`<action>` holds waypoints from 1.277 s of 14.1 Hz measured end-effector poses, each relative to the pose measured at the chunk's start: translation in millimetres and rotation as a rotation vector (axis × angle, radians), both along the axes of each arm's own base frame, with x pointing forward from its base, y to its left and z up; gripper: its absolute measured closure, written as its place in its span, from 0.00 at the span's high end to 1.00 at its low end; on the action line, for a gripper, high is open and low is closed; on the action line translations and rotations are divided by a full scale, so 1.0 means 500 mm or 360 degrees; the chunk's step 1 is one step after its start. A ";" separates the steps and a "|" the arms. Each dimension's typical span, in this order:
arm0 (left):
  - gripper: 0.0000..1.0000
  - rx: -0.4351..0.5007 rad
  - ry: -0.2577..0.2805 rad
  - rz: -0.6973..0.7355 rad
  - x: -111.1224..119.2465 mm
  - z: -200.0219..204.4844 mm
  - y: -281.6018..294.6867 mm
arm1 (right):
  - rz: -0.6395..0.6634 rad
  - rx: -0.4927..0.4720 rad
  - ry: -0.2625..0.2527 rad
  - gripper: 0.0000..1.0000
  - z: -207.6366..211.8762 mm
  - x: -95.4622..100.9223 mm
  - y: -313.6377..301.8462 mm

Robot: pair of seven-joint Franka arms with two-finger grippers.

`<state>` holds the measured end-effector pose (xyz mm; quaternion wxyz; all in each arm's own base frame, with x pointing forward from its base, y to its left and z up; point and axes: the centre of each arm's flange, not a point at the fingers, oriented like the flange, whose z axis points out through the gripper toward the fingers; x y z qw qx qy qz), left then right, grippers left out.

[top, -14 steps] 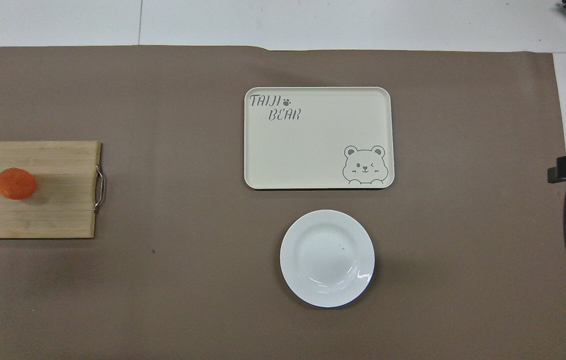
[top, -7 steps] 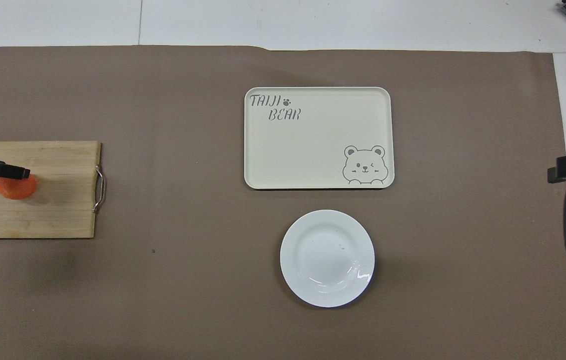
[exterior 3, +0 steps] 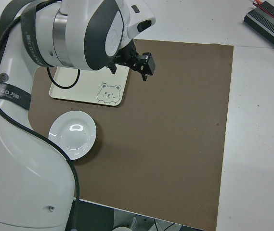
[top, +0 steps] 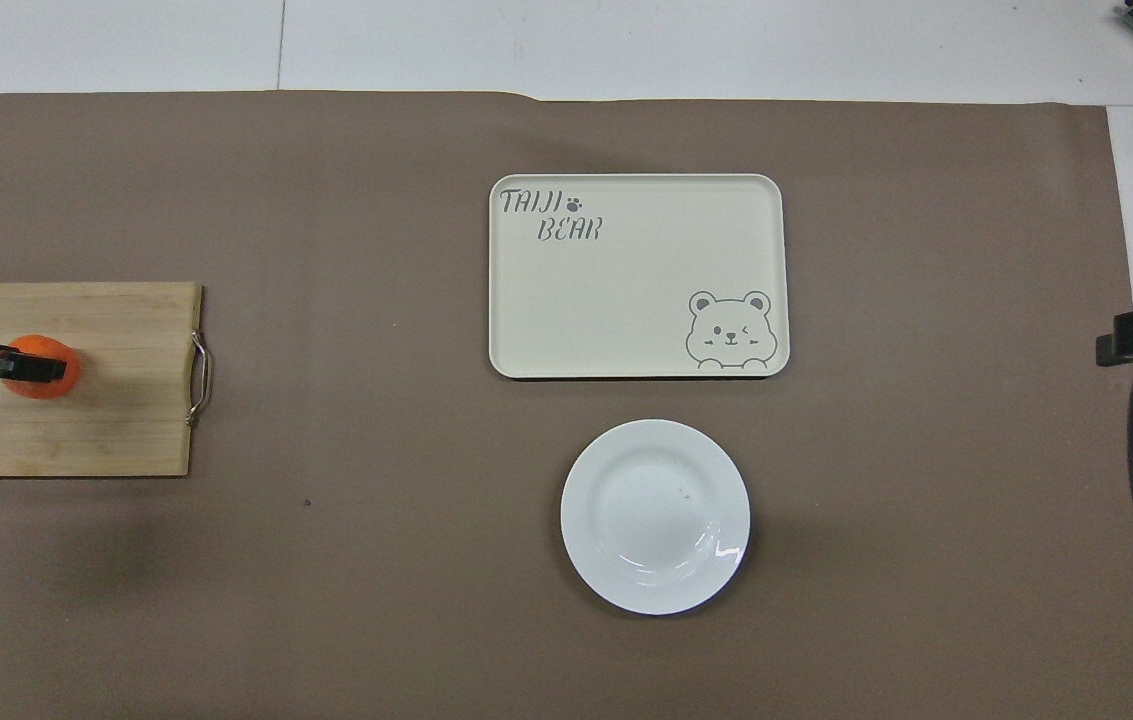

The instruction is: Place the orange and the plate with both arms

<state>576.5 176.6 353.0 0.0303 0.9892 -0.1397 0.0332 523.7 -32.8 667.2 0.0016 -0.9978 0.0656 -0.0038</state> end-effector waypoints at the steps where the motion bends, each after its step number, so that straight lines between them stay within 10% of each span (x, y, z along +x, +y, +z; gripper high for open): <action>1: 0.74 0.0001 -0.0002 -0.0002 0.000 0.000 0.002 | 0.0000 0.0000 0.0000 1.00 0.000 0.000 0.000; 8: 0.74 0.0026 -0.0114 -0.0160 0.055 0.049 -0.109 | 0.0000 0.0000 0.0000 1.00 0.000 0.000 0.000; 12: 0.74 0.0003 -0.0164 -0.0440 0.088 0.064 -0.414 | 0.0000 0.0000 0.0000 1.00 0.000 0.000 0.000; 18: 0.74 -0.0088 -0.0162 -0.0368 0.008 0.059 -0.816 | 0.0000 0.0000 0.0000 1.00 0.000 0.000 0.000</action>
